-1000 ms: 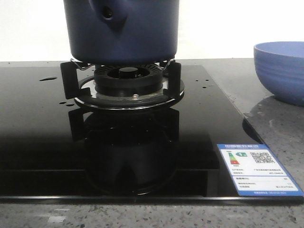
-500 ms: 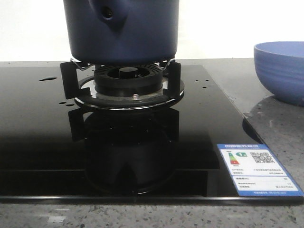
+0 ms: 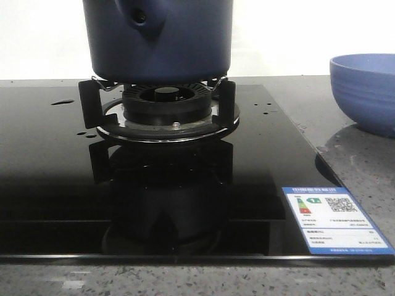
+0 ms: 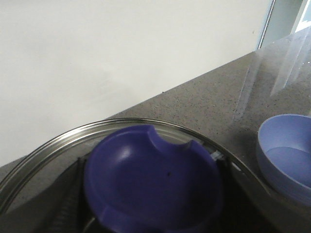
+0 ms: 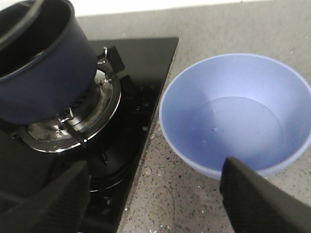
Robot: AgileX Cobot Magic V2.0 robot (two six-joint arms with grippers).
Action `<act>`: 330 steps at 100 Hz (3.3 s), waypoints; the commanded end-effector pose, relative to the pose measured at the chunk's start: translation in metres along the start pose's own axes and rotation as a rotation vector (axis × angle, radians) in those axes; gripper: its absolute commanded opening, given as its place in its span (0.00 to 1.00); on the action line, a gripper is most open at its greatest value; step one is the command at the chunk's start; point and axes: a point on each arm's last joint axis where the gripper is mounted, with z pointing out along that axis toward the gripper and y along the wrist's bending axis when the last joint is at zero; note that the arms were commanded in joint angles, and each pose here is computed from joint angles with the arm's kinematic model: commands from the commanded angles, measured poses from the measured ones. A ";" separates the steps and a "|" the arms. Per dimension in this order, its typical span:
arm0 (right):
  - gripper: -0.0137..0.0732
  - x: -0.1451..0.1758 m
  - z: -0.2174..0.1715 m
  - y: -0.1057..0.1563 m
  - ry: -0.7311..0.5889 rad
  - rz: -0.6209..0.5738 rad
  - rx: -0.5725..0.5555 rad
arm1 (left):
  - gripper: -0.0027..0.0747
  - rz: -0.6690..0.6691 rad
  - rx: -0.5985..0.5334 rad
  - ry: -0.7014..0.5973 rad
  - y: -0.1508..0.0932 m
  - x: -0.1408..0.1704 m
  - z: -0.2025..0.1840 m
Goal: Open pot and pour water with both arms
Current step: 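Reach the right gripper to the light blue bowl and grasp its rim, then lift the bowl with the right gripper toward the open pot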
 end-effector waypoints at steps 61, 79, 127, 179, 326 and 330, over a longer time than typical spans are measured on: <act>0.73 -0.071 0.093 -0.081 0.421 0.122 0.319 | 0.55 -0.121 -0.249 -0.186 0.068 -0.036 -0.070; 0.66 -0.061 0.117 -0.100 0.502 0.164 0.332 | 0.55 -0.132 -0.271 -0.182 0.075 -0.035 -0.074; 0.08 -0.058 0.131 -0.108 0.509 0.149 0.332 | 0.55 -0.132 -0.295 -0.200 0.077 -0.036 -0.075; 0.08 -0.133 0.101 -0.072 0.320 0.155 0.162 | 0.55 -0.165 -0.391 -0.212 0.102 -0.033 -0.086; 0.11 -0.165 0.167 0.107 -0.547 -0.305 -0.151 | 0.55 -0.194 -0.414 -0.207 0.112 -0.030 -0.093; 0.11 -0.160 0.167 0.107 -0.579 -0.313 -0.139 | 0.55 -0.194 -0.414 -0.207 0.112 -0.030 -0.093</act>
